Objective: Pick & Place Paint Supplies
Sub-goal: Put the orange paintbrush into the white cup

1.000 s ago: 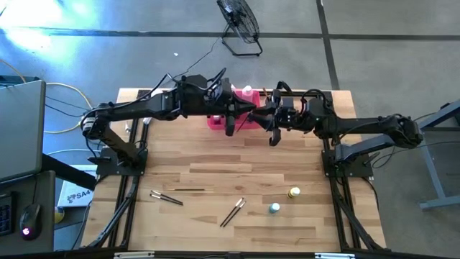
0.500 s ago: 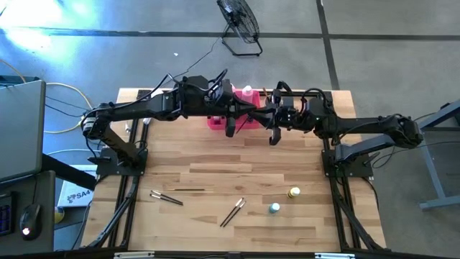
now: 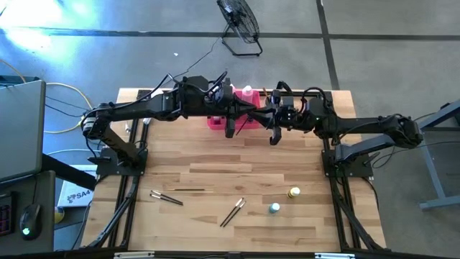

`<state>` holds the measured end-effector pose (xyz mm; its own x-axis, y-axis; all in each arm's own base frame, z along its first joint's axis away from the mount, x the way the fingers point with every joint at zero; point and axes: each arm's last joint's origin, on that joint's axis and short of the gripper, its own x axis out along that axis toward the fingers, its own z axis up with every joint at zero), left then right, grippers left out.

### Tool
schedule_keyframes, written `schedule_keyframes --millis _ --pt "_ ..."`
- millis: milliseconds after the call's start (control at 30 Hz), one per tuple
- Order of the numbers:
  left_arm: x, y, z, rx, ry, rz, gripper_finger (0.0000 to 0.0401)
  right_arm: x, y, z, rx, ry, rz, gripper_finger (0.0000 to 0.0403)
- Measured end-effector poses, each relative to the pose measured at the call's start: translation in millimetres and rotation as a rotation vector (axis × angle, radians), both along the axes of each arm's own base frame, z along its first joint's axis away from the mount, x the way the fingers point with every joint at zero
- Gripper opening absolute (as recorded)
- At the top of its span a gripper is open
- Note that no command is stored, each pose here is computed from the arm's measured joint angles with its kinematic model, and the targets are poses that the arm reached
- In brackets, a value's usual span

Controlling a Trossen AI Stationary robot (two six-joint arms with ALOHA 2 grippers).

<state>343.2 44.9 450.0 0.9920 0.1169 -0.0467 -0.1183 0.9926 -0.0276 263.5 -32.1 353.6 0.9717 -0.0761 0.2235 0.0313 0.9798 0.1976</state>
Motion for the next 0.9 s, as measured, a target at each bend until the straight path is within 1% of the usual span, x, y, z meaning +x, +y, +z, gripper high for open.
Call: schedule_keyframes --millis 67,133,333,467,633,733,800,867,900 --pt "0.0 0.0 0.0 -0.002 0.0 0.003 0.0016 0.0 0.0 0.0 0.0 0.0 0.0 0.0007" --pt "0.0 0.2 0.0 -0.002 0.0 0.006 0.0036 0.0 0.0 -0.2 -0.001 0.002 0.0 0.0007" --pt "-0.2 0.8 0.2 0.005 -0.001 0.023 0.0124 0.1 0.1 -0.3 -0.002 0.003 0.003 0.0007" --pt "-5.9 0.9 4.7 0.01 -0.012 0.047 0.0163 0.1 0.2 -0.4 -0.002 0.004 0.003 0.0007" --pt "-22.2 1.6 16.2 0.013 -0.029 0.153 0.0176 0.1 0.0 -0.3 -0.001 0.004 0.001 0.0007" --pt "-32.3 0.9 17.3 0.012 0.016 0.171 0.0177 0.1 -0.3 -0.6 0.0 0.007 -0.005 0.0007" --pt "-42.4 -0.2 17.0 0.011 0.07 0.184 0.0177 -0.6 -0.3 -0.2 0.0 0.006 -0.007 0.0007" --pt "-54.4 -0.7 17.2 0.024 0.123 0.228 0.0177 -3.1 -0.7 0.7 0.005 0.014 -0.031 0.0007" --pt "-61.1 -0.9 18.9 0.031 0.124 0.253 0.0177 -5.2 -1.0 1.3 0.003 0.024 -0.053 0.0007"
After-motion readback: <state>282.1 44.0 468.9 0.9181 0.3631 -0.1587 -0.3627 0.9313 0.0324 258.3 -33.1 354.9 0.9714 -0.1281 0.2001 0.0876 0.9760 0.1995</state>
